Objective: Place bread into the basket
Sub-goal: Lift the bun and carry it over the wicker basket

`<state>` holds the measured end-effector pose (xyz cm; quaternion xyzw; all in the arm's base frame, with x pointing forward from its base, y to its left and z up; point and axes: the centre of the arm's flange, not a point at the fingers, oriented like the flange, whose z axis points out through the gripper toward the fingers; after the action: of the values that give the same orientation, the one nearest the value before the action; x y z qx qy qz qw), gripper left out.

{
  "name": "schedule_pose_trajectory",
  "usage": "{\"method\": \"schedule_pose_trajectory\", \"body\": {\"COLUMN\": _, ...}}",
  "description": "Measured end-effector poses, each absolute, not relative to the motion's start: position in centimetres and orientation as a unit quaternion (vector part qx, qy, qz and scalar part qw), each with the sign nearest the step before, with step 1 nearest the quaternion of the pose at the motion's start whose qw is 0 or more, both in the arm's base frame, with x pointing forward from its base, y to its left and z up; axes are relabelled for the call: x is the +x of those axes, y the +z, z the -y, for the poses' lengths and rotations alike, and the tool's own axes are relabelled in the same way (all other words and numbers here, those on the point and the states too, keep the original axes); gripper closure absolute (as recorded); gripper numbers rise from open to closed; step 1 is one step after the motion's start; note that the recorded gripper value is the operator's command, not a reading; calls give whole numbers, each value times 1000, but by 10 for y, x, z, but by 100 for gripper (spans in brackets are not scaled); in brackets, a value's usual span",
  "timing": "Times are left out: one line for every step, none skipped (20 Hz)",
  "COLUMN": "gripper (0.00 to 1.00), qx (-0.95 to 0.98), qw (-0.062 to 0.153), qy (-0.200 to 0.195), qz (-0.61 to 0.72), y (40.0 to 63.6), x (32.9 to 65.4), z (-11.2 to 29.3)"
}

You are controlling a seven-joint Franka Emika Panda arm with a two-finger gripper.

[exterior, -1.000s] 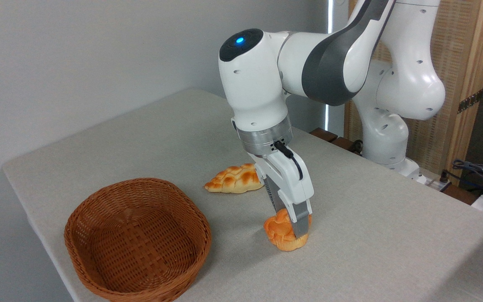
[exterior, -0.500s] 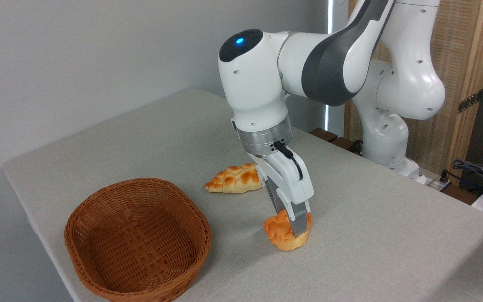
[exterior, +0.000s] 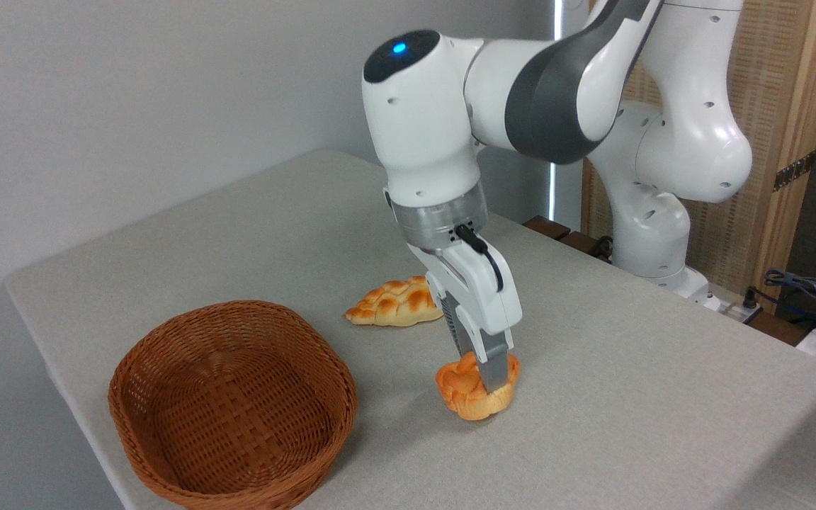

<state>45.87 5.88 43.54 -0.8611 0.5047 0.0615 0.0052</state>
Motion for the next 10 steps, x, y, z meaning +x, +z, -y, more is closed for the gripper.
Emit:
{"method": "schedule_pose_trajectory", "body": {"gripper": 59, "qx": -861, "qw": 6, "qy": 62, "qz": -505, "y": 443, "x": 461, "z": -58}}
{"method": "schedule_pose_trajectory", "body": {"gripper": 59, "qx": -861, "qw": 6, "qy": 64, "qz": -505, "y": 453, "x": 463, "z": -58}}
{"method": "schedule_pose_trajectory", "body": {"gripper": 59, "qx": -862, "qw": 4, "qy": 60, "qz": -503, "y": 466, "x": 466, "z": -56}}
{"method": "schedule_pose_trajectory", "body": {"gripper": 58, "qx": -864, "qw": 1, "qy": 48, "qz": -502, "y": 482, "x": 471, "z": -53}}
{"method": "schedule_pose_trajectory", "body": {"gripper": 58, "qx": -866, "qw": -2, "qy": 33, "qz": -500, "y": 498, "x": 476, "z": -49}}
{"method": "schedule_pose_trajectory", "body": {"gripper": 58, "qx": -868, "qw": -6, "qy": 14, "qz": -497, "y": 513, "x": 481, "z": -46}}
{"method": "schedule_pose_trajectory", "body": {"gripper": 57, "qx": -872, "qw": -13, "qy": -6, "qz": -489, "y": 526, "x": 487, "z": -42}}
{"method": "schedule_pose_trajectory", "body": {"gripper": 56, "qx": -879, "qw": -23, "qy": -25, "qz": -476, "y": 537, "x": 495, "z": -37}}
{"method": "schedule_pose_trajectory", "body": {"gripper": 55, "qx": -887, "qw": -34, "qy": -41, "qz": -458, "y": 545, "x": 504, "z": -30}}
{"method": "schedule_pose_trajectory", "body": {"gripper": 55, "qx": -896, "qw": -41, "qy": -52, "qz": -439, "y": 552, "x": 515, "z": -20}}
